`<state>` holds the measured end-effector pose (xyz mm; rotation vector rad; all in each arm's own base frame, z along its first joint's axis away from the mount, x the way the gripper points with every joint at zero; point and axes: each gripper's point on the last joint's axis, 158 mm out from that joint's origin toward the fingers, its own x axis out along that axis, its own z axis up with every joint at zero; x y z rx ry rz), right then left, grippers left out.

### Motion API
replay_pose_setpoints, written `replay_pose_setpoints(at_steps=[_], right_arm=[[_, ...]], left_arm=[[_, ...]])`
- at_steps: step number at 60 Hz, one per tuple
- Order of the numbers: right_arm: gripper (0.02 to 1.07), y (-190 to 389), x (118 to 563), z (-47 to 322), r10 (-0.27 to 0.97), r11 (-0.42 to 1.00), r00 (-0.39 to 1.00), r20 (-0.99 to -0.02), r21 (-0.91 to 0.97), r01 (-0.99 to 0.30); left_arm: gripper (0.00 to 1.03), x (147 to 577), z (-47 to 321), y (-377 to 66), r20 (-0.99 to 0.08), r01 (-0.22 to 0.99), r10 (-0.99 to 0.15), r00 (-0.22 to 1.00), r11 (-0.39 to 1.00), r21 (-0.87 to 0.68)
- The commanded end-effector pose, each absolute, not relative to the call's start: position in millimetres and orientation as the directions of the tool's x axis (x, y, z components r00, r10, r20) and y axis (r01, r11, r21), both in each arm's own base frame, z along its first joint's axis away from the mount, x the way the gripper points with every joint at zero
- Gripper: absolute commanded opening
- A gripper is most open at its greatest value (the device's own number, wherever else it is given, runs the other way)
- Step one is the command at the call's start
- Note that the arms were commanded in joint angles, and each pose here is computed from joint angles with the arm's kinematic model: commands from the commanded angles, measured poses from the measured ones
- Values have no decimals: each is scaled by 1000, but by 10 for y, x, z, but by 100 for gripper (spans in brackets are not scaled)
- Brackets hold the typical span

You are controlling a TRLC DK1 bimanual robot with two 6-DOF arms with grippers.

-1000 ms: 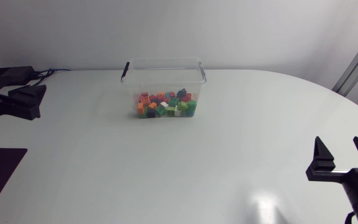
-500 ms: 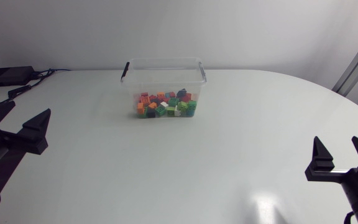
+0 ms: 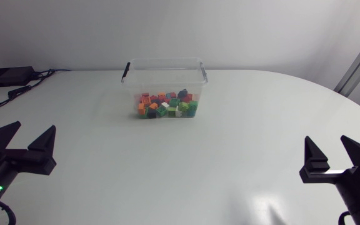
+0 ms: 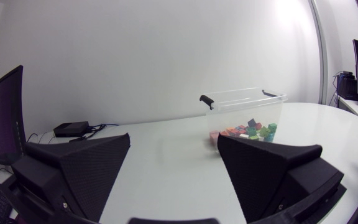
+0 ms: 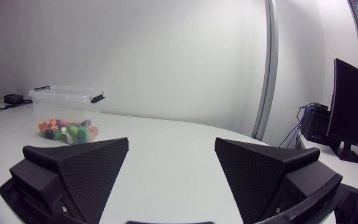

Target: Place the duplo bricks in the container

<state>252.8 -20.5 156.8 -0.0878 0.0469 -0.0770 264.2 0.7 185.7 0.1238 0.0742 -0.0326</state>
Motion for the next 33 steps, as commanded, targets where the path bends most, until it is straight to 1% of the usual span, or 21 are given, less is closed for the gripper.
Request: replay_pose_setpoints(at_steps=[1,18,33], right_arm=[[102,-170,2537,1489,-68,997,996,-58,-47,65],[102,-21,2544,1491,-11,1000,998,-57,-1,11],[102,-19,2544,1491,-10,1000,998,-57,-1,10]], left_arm=[[98,2611,1709,-11,-84,34,-28,996,997,71],[98,2542,1504,-32,-61,17,-17,998,1000,0],[98,2542,1502,-32,-61,17,-17,998,1000,-1]])
